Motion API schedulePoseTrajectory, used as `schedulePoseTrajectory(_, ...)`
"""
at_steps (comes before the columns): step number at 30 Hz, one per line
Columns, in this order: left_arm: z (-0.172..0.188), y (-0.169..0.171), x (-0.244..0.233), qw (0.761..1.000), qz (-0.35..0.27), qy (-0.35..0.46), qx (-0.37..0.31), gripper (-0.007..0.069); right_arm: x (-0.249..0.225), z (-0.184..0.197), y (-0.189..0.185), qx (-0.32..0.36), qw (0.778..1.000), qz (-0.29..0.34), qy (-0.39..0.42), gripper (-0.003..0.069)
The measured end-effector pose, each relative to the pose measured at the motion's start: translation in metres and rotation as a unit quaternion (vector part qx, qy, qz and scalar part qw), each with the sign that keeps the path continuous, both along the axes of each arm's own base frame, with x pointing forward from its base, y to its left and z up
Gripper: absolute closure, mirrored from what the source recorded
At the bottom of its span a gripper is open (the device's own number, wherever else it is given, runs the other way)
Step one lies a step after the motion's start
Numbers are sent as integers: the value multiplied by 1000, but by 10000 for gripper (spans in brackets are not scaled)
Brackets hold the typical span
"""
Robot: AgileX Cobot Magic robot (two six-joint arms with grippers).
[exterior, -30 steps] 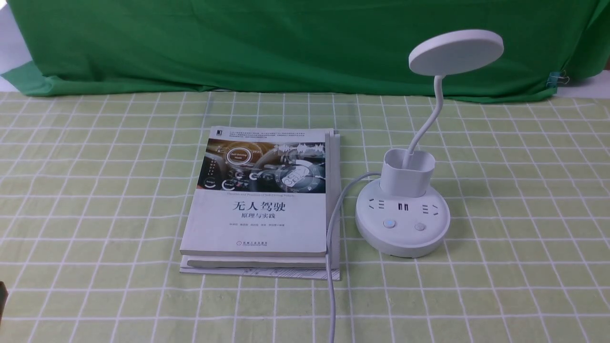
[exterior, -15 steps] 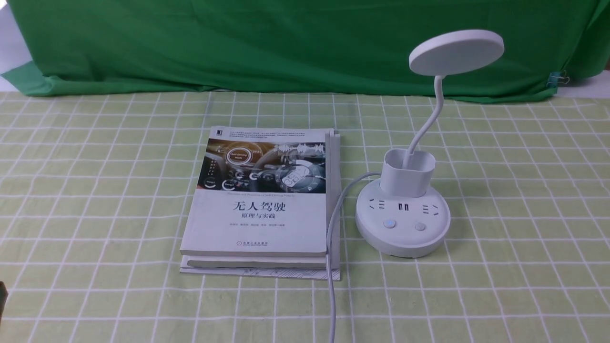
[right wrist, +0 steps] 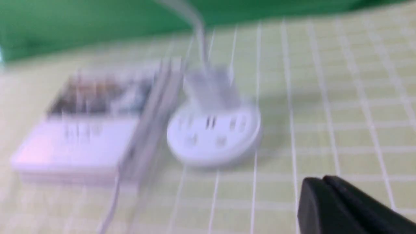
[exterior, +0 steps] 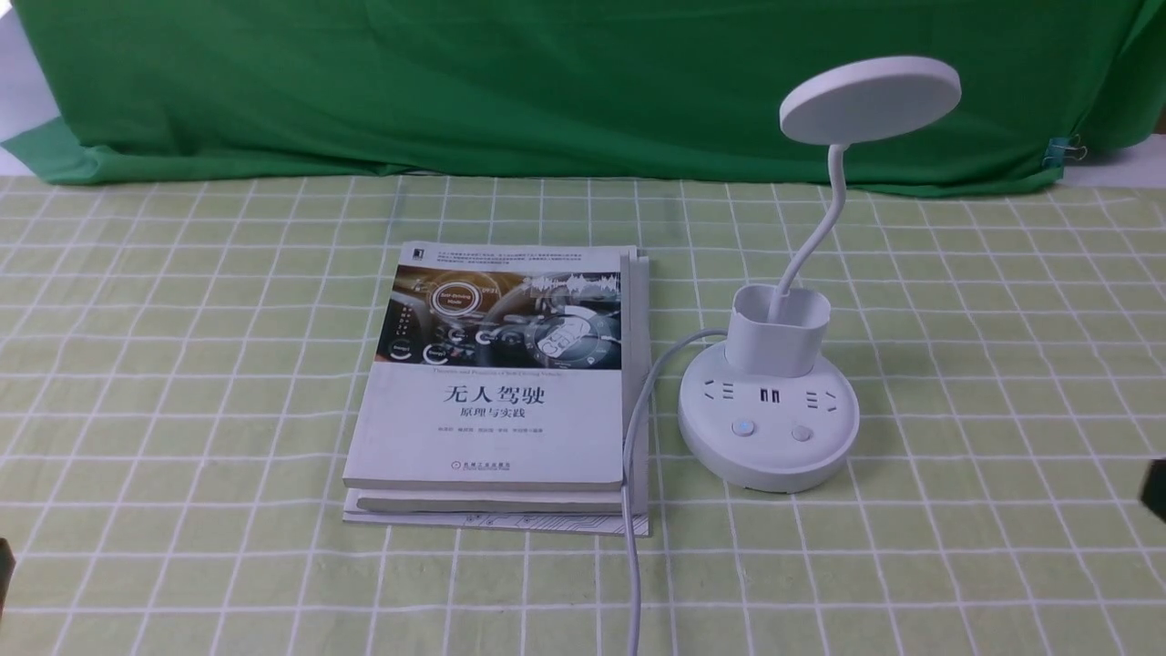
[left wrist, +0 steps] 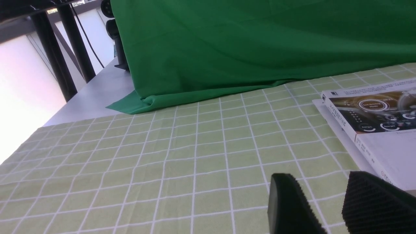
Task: Turn on the table lamp on the green coffee tablecloth with your hand.
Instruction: 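Press the button on the base of the white desk lamp with the right gripper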
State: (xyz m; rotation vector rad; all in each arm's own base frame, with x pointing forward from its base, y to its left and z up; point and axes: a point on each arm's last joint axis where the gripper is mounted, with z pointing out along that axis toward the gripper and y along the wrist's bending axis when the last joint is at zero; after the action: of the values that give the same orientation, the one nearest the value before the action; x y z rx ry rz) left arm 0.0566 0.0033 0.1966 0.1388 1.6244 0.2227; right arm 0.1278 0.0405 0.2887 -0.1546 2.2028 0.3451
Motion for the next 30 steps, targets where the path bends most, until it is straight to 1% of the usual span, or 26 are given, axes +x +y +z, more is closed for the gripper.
schedulePoseTrajectory(1,0,0,0,1000,0,0,0,389,17,-1,7,-24,999,23,42,624)
schedulePoseTrajectory(3,0,0,0,1000,0,0,0,389,44,-6,16,-55,993,53,93,624)
schedulePoseTrajectory(4,0,0,0,1000,0,0,0,389,50,-8,18,-59,991,56,104,624)
schedulePoseTrajectory(6,0,0,0,1000,0,0,0,389,82,-18,31,-86,982,86,146,624)
schedulePoseTrajectory(10,0,0,0,1000,0,0,0,389,132,-35,65,-116,967,139,178,624)
schedulePoseTrajectory(11,0,0,0,1000,0,0,0,389,134,-36,66,-118,966,142,179,624)
schedulePoseTrajectory(14,0,0,0,1000,0,0,0,389,167,-49,89,-129,960,165,188,624)
schedulePoseTrajectory(19,0,0,0,1000,0,0,0,389,194,-67,99,-138,954,167,209,624)
schedulePoseTrajectory(24,0,0,0,1000,0,0,0,389,208,-79,104,-141,951,168,219,624)
schedulePoseTrajectory(30,0,0,0,1000,0,0,0,389,212,-88,106,-144,948,169,230,624)
